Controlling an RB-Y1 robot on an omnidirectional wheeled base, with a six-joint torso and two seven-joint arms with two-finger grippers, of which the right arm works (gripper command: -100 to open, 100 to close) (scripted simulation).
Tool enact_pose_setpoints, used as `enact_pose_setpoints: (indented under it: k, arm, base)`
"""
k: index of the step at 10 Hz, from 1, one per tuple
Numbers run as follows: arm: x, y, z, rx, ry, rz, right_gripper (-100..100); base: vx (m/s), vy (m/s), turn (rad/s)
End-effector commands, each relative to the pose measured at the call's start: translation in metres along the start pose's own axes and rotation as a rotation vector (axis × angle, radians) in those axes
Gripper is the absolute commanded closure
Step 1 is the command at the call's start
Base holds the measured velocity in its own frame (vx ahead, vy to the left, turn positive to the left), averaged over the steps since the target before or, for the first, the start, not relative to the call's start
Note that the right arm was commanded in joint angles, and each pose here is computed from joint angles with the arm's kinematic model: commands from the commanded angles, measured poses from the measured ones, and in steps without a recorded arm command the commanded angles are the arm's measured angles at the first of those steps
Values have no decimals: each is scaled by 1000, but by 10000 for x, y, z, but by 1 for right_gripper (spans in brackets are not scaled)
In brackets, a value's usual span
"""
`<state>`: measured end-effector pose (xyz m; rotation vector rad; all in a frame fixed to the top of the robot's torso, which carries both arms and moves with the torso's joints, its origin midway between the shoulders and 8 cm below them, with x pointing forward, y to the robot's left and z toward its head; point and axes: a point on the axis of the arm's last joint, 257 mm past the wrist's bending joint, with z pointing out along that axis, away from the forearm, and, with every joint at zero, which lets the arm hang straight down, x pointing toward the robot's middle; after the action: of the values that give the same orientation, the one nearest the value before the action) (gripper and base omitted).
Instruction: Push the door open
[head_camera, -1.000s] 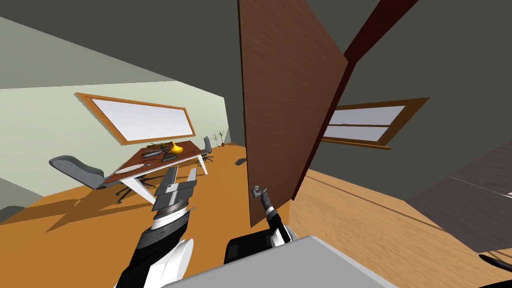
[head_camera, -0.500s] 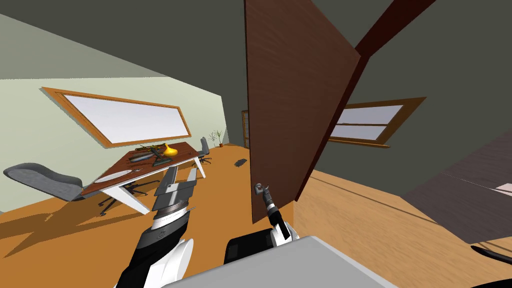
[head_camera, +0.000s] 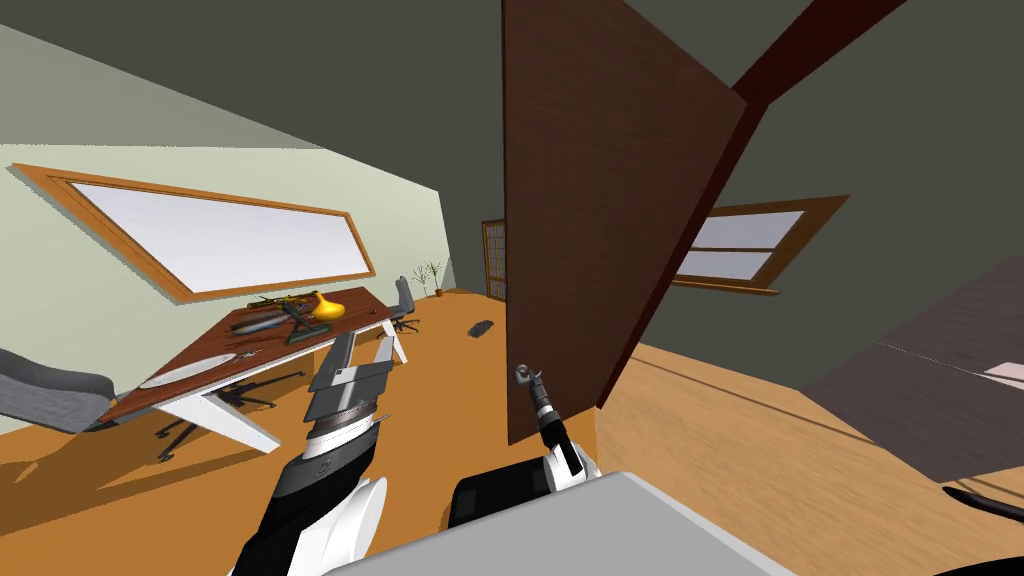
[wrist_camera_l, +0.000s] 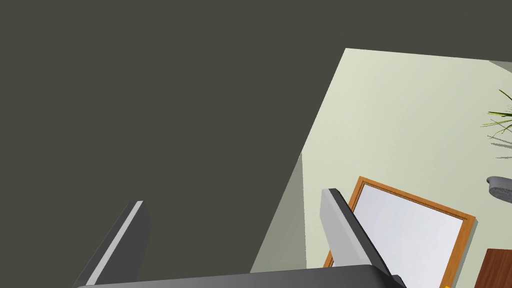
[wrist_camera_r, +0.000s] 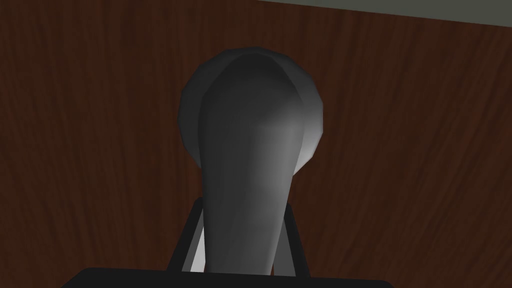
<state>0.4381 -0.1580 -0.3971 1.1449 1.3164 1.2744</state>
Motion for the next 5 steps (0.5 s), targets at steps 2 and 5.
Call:
enact_pose_setpoints:
  k: [2, 5]
  arm:
    - [-249, 28, 35, -9, -43, -13, 100]
    - [-417, 36, 49, -11, -90, -7, 100]
  base:
    - [176, 150, -77]
    - [175, 128, -79]
